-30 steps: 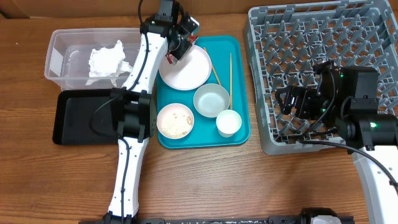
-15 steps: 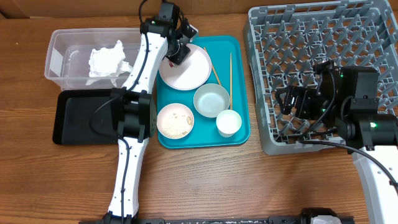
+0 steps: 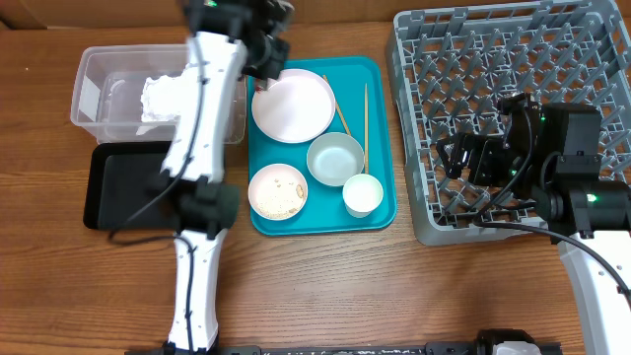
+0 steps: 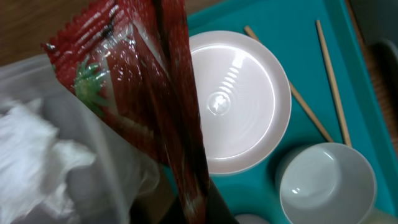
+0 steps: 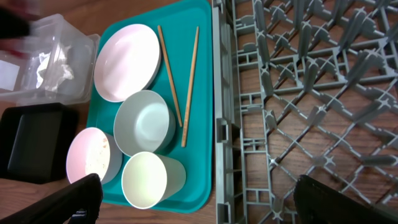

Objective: Sort waste into correct bins and load items into the dishwasher
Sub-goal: 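Carry the red wrapper with the left gripper and drop it in the clear bin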

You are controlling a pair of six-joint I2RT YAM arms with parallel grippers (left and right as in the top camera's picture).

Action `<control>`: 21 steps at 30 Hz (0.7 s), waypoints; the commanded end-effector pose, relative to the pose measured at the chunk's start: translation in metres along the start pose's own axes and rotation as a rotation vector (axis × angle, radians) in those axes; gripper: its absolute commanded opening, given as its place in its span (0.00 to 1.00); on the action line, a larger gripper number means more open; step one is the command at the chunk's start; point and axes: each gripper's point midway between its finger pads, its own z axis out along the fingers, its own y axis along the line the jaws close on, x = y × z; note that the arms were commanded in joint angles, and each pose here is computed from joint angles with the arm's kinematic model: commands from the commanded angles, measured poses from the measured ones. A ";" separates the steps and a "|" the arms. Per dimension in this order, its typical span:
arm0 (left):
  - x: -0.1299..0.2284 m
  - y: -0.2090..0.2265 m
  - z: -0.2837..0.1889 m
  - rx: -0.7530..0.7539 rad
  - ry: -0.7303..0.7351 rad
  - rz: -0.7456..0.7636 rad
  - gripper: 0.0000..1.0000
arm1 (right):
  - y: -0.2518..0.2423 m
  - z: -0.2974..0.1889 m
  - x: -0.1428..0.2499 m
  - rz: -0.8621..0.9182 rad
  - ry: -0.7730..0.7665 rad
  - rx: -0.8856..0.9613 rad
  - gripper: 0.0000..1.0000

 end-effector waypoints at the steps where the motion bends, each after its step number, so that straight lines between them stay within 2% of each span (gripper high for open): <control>1: 0.014 0.059 -0.032 -0.153 -0.006 -0.232 0.04 | 0.005 -0.006 -0.010 -0.007 -0.032 -0.013 1.00; 6: 0.041 0.109 -0.013 -0.174 0.089 -0.377 0.04 | 0.005 -0.006 -0.010 -0.007 -0.032 -0.013 1.00; 8: 0.045 0.123 0.002 -0.168 0.109 -0.407 0.10 | 0.005 -0.006 -0.010 -0.007 -0.032 -0.013 1.00; 11: 0.051 0.137 0.028 -0.145 0.137 -0.439 0.33 | 0.005 -0.006 -0.010 -0.007 -0.032 -0.013 1.00; 13: 0.052 0.137 0.039 -0.107 0.149 -0.418 0.39 | 0.005 -0.006 -0.010 -0.006 -0.031 -0.013 1.00; 14: 0.050 0.135 0.040 -0.081 0.143 -0.396 0.49 | 0.005 -0.006 -0.010 -0.006 -0.031 -0.013 1.00; 16: 0.045 0.132 0.039 -0.058 0.122 -0.363 0.79 | 0.005 -0.006 -0.010 -0.006 -0.031 -0.013 1.00; 17: 0.042 0.133 0.034 -0.063 0.106 -0.358 0.88 | 0.005 -0.006 -0.010 -0.006 -0.031 -0.013 1.00; 19: 0.036 0.131 0.023 -0.065 0.079 -0.344 0.93 | 0.005 -0.006 -0.010 -0.006 -0.031 -0.014 1.00; 21: 0.033 0.128 0.005 -0.068 0.050 -0.341 0.93 | 0.005 -0.006 -0.010 -0.006 -0.031 -0.013 1.00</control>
